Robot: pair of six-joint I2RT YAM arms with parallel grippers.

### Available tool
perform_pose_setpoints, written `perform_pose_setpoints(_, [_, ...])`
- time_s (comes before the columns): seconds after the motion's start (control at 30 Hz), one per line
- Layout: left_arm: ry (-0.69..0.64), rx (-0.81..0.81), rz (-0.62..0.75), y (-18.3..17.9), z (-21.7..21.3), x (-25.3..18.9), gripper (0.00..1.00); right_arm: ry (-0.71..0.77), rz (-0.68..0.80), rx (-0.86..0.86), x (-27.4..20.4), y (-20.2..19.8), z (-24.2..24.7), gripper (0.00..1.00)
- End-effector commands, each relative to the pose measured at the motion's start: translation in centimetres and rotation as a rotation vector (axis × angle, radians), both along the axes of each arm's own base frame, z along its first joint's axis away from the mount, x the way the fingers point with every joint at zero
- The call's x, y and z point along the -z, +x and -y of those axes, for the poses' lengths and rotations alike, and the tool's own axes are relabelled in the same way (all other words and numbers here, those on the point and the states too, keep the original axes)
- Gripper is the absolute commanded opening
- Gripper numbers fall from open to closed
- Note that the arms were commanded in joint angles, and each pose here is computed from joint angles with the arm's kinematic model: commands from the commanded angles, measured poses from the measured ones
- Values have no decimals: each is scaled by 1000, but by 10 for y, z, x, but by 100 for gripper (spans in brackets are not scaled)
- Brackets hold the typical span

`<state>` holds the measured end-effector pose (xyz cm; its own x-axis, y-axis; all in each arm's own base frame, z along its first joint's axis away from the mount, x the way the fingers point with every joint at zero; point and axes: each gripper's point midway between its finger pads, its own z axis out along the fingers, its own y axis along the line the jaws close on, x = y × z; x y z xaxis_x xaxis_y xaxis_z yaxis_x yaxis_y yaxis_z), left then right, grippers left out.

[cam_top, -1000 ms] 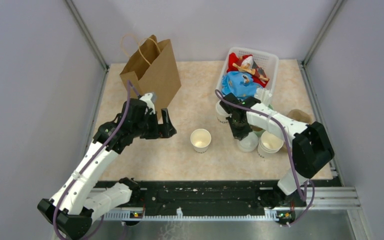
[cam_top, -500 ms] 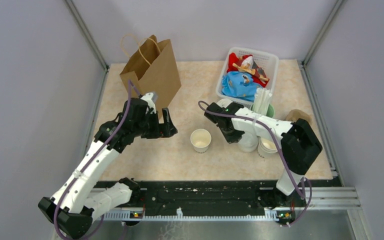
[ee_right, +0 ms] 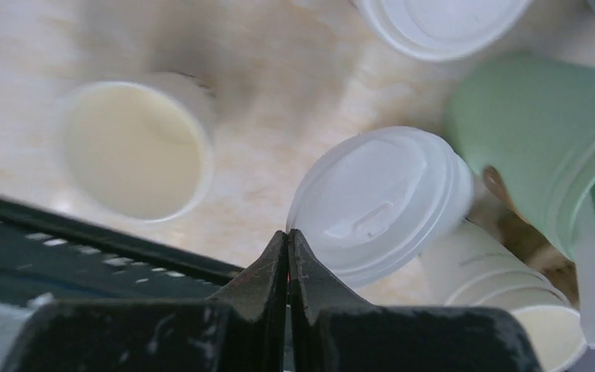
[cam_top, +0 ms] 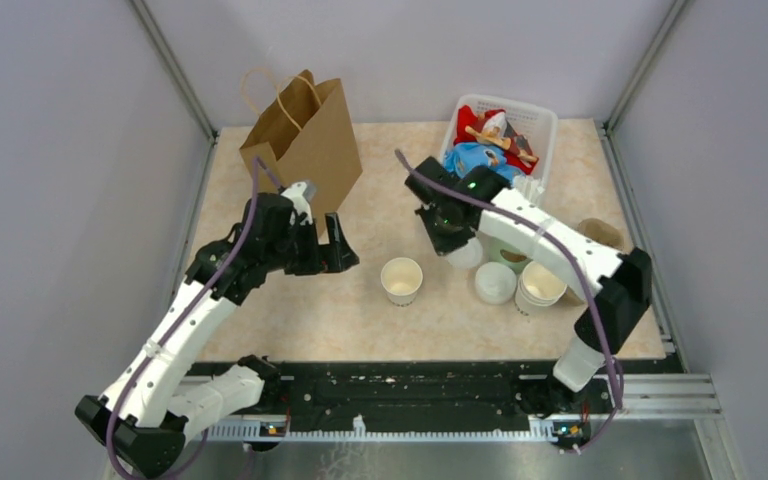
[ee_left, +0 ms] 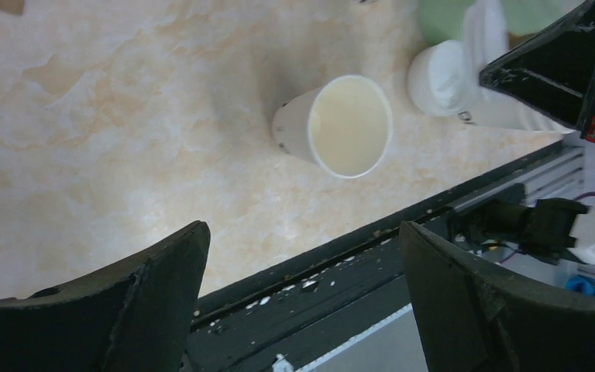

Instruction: Pack the takeout coffee

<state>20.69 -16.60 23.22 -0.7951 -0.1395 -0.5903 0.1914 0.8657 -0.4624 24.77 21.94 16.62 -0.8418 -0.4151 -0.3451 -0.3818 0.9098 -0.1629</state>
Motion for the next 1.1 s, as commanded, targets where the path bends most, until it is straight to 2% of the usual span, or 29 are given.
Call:
perform_pose_setpoints(0.0, [-236, 81, 212, 11, 31, -95, 98, 617, -21, -122, -118, -16, -64, 0])
perform_pose_setpoints(0.1, [-357, 141, 313, 10, 45, -148, 98, 1062, -79, -175, -188, -16, -97, 0])
perform_pose_setpoints(0.17, [-407, 147, 371, 11, 48, -176, 98, 1277, -136, -216, -227, -21, -107, 0])
perform_pose_setpoints(0.23, [-441, 154, 444, 10, 48, -200, 98, 1420, -209, -218, -253, -25, -108, 0])
perform_pose_setpoints(0.33, [-435, 180, 568, 8, 43, -222, 98, 1557, -292, -185, -279, -21, -98, 0])
perform_pose_setpoints(0.5, [-379, 326, 724, 2, 50, -238, 98, 1668, -394, -269, -311, -32, -94, 0])
perform_pose_setpoints(0.73, [-335, 544, 969, -20, 58, -241, 98, 1655, -402, -419, -308, -55, -96, 0])
perform_pose_setpoints(0.83, [-343, 566, 1101, -30, 55, -247, 98, 1636, -373, -442, -301, -58, -98, 0])
perform_pose_setpoints(0.9, [-356, 570, 1122, -32, 55, -250, 98, 1641, -361, -446, -302, -60, -98, 0])
perform_pose_setpoints(1.07, [-397, 649, 1048, -33, 68, -239, 98, 1650, -372, -469, -305, -65, -105, 0])
